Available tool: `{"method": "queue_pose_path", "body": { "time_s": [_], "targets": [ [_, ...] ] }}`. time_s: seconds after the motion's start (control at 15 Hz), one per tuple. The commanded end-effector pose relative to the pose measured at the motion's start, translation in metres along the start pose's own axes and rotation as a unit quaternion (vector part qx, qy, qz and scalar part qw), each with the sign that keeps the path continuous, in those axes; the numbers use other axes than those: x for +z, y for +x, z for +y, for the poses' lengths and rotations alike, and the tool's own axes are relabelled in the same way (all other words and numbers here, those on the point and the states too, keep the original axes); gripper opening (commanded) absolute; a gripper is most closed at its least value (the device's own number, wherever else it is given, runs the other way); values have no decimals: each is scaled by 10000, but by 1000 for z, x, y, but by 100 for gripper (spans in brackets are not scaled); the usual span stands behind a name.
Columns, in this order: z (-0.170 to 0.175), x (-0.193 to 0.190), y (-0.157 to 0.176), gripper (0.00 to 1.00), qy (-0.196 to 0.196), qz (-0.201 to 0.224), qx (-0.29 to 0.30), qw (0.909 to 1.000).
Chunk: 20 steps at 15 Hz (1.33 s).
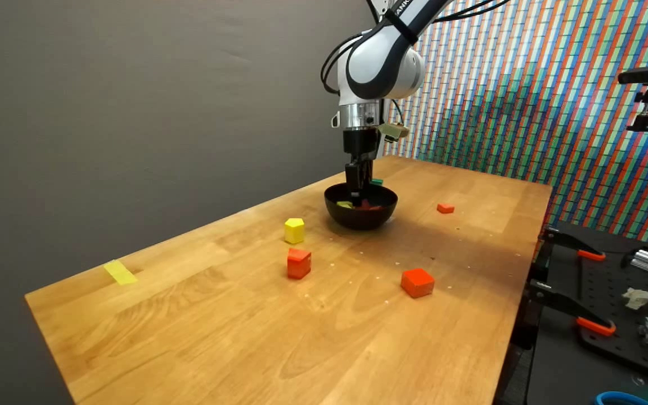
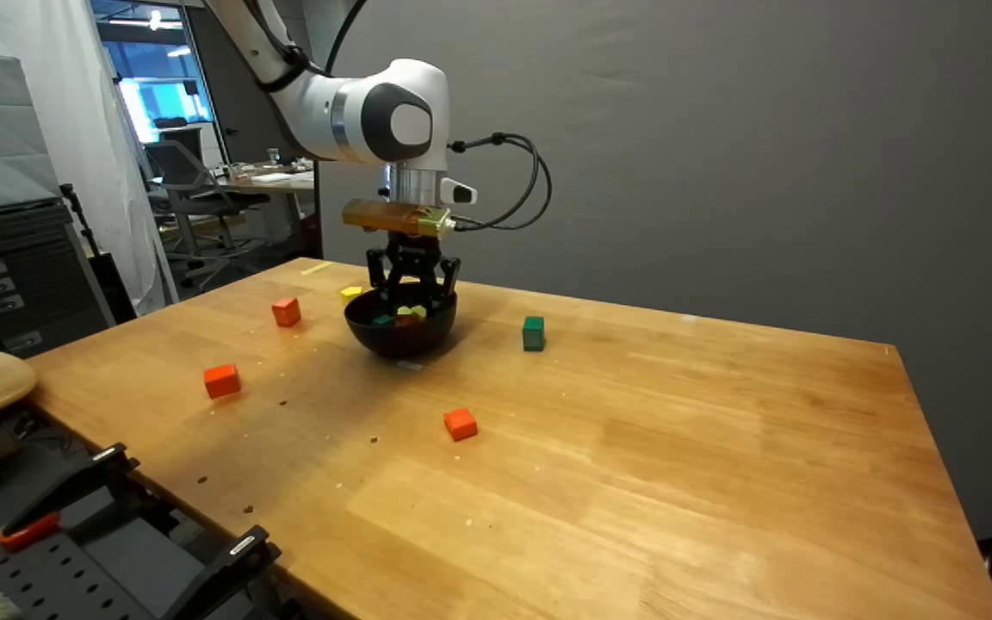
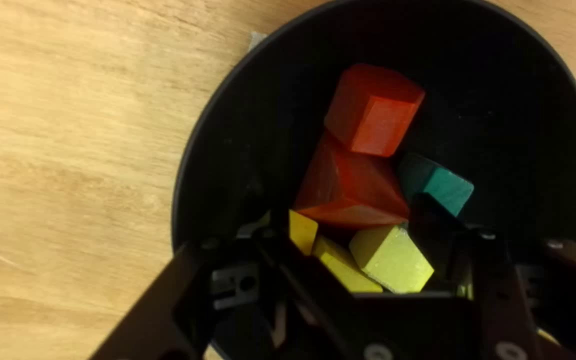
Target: Remove the cubes from the bowl
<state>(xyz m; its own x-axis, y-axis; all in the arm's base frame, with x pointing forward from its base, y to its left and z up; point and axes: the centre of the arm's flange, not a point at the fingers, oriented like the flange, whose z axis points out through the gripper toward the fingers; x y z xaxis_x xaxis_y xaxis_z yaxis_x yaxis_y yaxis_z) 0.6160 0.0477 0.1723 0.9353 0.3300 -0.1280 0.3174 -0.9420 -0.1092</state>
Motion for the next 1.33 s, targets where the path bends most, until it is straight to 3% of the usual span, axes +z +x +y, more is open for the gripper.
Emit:
{"method": "queue_pose_path", "body": {
  "time_s": [0.0,0.87,0.93,1.07,1.27],
  "targets": [
    [4,2,3,62,138,-34,10,9999],
    [-1,5,6,63,175,-135,-64,9997],
    [0,7,6,60,188,-156,-48,9997],
    [0,8,4,37,203,-179,-37,9996],
    [0,5,3,14,138,-162,-52,9998]
  ]
}}
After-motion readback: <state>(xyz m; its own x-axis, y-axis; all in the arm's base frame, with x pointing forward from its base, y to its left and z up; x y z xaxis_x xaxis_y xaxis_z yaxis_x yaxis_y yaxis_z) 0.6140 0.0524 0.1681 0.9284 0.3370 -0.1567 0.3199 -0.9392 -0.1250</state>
